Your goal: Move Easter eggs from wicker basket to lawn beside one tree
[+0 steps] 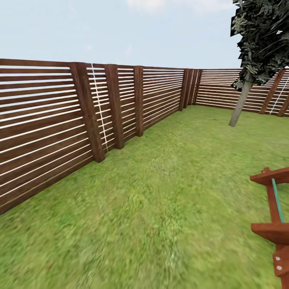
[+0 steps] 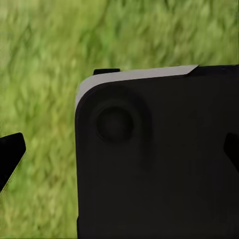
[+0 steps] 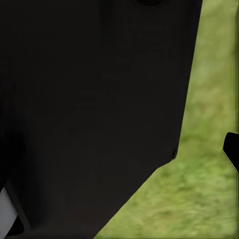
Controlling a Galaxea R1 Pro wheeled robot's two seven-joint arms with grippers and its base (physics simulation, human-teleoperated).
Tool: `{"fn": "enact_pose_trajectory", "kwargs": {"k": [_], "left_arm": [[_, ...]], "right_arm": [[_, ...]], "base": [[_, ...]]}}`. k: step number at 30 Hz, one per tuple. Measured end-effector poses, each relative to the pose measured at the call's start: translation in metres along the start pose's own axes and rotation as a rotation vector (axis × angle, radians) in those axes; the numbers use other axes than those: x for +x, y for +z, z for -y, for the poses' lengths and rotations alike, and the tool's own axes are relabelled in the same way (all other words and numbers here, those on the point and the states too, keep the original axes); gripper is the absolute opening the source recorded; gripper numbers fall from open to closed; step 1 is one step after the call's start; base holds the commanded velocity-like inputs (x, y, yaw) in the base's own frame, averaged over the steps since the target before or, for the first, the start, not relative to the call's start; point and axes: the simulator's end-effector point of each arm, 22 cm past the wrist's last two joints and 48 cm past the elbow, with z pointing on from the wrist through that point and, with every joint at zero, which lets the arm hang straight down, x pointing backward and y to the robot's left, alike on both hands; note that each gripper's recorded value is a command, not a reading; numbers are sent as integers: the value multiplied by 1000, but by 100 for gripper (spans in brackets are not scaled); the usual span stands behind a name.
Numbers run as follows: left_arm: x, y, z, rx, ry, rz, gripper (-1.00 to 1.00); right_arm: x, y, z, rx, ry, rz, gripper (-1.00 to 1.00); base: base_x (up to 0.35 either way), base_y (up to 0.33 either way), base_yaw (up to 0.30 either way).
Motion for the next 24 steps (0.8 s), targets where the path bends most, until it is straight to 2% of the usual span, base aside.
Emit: {"fn": "enact_pose_trajectory", "kwargs": {"k": [24], "left_arm": [[-4,0,0,0,1,20,100]], "right_arm": [[-6,0,1,1,1,12,100]], "base": [[334,0,0]]}}
